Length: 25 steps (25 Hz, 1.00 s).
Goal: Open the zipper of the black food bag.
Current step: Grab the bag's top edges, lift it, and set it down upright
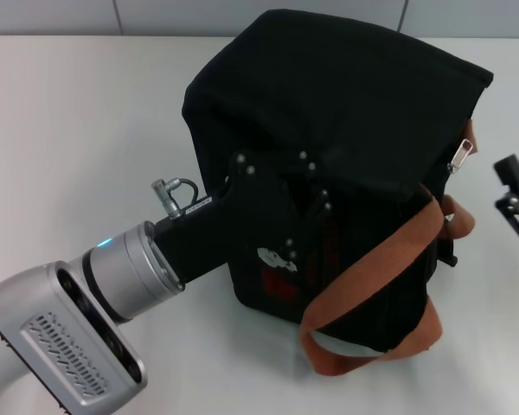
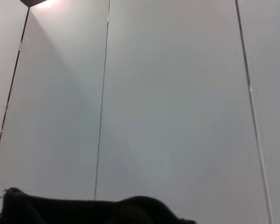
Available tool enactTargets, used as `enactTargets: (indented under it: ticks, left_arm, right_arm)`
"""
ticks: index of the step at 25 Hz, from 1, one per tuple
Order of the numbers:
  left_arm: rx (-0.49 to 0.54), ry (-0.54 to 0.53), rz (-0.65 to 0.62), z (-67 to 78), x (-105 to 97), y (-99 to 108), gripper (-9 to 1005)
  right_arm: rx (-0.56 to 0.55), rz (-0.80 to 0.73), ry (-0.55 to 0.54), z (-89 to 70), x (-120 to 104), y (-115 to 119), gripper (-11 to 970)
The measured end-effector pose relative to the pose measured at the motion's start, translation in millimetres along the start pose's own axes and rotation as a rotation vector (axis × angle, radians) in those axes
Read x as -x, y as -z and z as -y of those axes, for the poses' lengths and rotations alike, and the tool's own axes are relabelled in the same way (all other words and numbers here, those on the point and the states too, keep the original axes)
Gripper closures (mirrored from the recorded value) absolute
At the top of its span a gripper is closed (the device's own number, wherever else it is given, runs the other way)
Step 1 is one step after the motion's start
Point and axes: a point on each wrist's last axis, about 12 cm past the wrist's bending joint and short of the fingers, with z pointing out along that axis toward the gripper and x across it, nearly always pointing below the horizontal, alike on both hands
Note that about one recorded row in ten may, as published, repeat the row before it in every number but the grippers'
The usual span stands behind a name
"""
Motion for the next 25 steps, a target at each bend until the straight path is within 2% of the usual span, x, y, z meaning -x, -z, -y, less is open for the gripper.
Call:
enactTargets:
  ticks: [7,12,15,19,25]
  left_arm:
    - [-0.006,-0.003,0.002,-0.7,-0.8,-2.7,912]
    - [-0.006,-0.004,0.000,-1.2,-1.5,-4.1,911]
    - [-0.003,-0.006,-0.004,-1.6,-2.0,-4.3,911]
    - [-0.004,-0.005,-0.007,-1.5,-2.3,-4.4,911]
    - [-0.006,-0.001,-0.011,-1.2,-2.8,-4.6,911]
  right_arm:
    - [0.027,0.032,0.015,-12.1,-2.3,-17.4,128]
    - [0.042,-0.050,0.007,-11.1,-13.8,-26.0,128]
    - [0.019,-0.079,0.006,-11.1,-14.6,-14.7,128]
    - [0.004,-0.104,0.025,-10.5,-10.0,11.4,128]
    - [0.038,-0.096,0.131,-16.4,-3.3,29.9,128]
